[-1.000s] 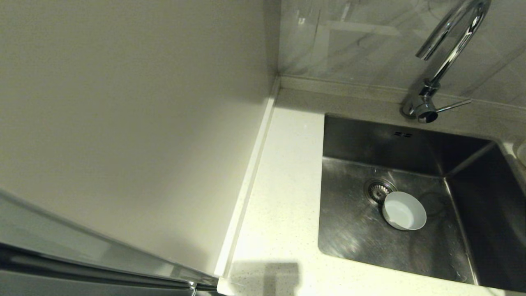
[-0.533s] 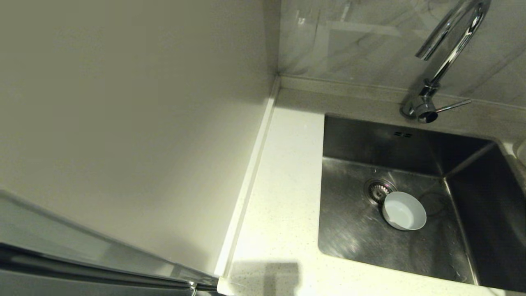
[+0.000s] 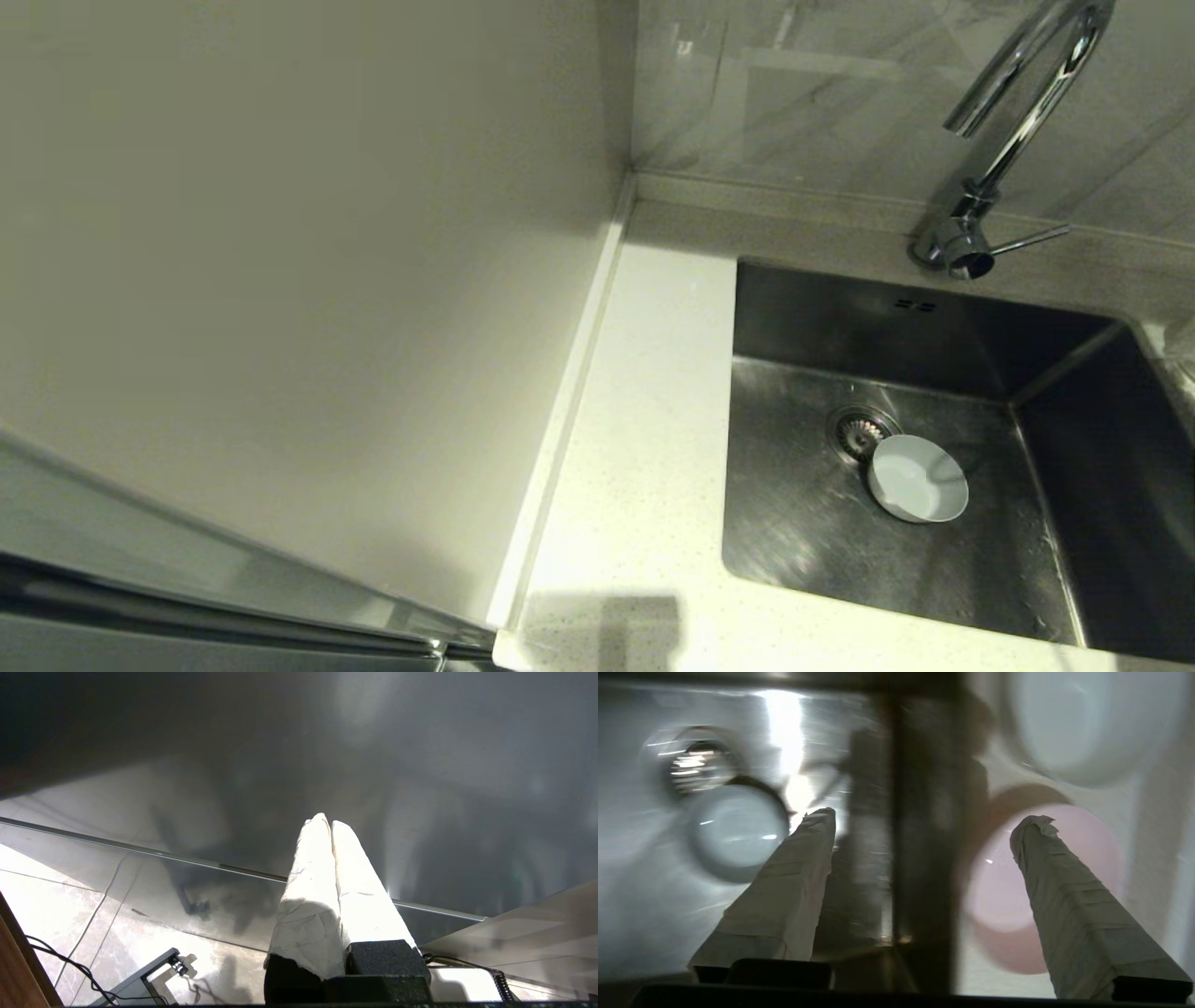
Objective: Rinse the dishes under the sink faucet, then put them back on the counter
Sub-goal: Put a bowl back to the table from the sink
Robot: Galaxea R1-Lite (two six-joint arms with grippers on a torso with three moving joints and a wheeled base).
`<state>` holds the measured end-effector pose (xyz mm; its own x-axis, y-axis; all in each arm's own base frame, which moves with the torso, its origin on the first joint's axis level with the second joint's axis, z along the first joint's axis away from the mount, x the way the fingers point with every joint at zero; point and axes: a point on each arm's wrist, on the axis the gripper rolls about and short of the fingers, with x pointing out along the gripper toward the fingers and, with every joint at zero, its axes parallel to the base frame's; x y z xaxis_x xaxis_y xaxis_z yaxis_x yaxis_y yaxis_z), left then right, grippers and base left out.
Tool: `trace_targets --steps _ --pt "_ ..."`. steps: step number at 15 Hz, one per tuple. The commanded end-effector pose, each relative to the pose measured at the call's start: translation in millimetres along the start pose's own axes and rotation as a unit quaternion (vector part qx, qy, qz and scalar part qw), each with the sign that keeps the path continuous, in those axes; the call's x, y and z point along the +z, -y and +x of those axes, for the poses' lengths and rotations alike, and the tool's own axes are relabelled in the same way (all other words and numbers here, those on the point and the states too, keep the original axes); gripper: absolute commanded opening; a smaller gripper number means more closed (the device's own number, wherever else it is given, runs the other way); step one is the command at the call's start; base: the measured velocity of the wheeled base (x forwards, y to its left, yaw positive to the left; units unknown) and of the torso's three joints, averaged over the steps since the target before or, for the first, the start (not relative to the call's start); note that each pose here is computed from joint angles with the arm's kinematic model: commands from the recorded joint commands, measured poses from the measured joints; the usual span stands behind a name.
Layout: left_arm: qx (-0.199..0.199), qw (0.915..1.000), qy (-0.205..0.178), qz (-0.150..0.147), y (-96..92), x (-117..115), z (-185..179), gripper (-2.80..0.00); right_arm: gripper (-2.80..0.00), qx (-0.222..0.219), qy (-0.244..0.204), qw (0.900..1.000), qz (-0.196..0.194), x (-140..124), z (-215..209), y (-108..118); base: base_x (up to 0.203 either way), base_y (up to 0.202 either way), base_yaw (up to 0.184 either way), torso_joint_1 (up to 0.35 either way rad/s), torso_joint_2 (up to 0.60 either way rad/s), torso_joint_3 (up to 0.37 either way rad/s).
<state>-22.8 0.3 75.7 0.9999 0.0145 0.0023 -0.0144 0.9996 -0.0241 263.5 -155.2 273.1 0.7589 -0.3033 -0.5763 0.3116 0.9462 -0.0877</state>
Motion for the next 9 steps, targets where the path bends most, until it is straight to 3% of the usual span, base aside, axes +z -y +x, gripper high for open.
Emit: trace_targets --steps 1,4,7,9 --pt "0.0 1.0 0.002 0.0 0.0 0.0 -0.2 -2.8 0.0 0.076 0.039 0.996 -0.04 -2.4 -38.6 -38.7 0.0 0.0 0.0 0.0 0.0 0.0" --pt "0.0 1.0 0.002 0.0 0.0 0.0 -0.2 -2.8 0.0 0.17 0.025 0.981 -0.096 -16.6 -19.5 -89.0 0.0 0.0 0.0 0.0 0.0 0.0" --pt "0.0 1.0 0.002 0.0 0.0 0.0 -0.2 -2.8 0.0 0.17 -0.014 0.97 -0.174 -33.6 32.6 -104.0 0.0 0.0 0.0 0.0 0.0 0.0" --pt "0.0 1.0 0.002 0.0 0.0 0.0 -0.2 -2.8 0.0 0.171 -0.041 0.965 -0.194 -46.1 64.9 -113.0 0.0 0.0 0.0 0.0 0.0 0.0"
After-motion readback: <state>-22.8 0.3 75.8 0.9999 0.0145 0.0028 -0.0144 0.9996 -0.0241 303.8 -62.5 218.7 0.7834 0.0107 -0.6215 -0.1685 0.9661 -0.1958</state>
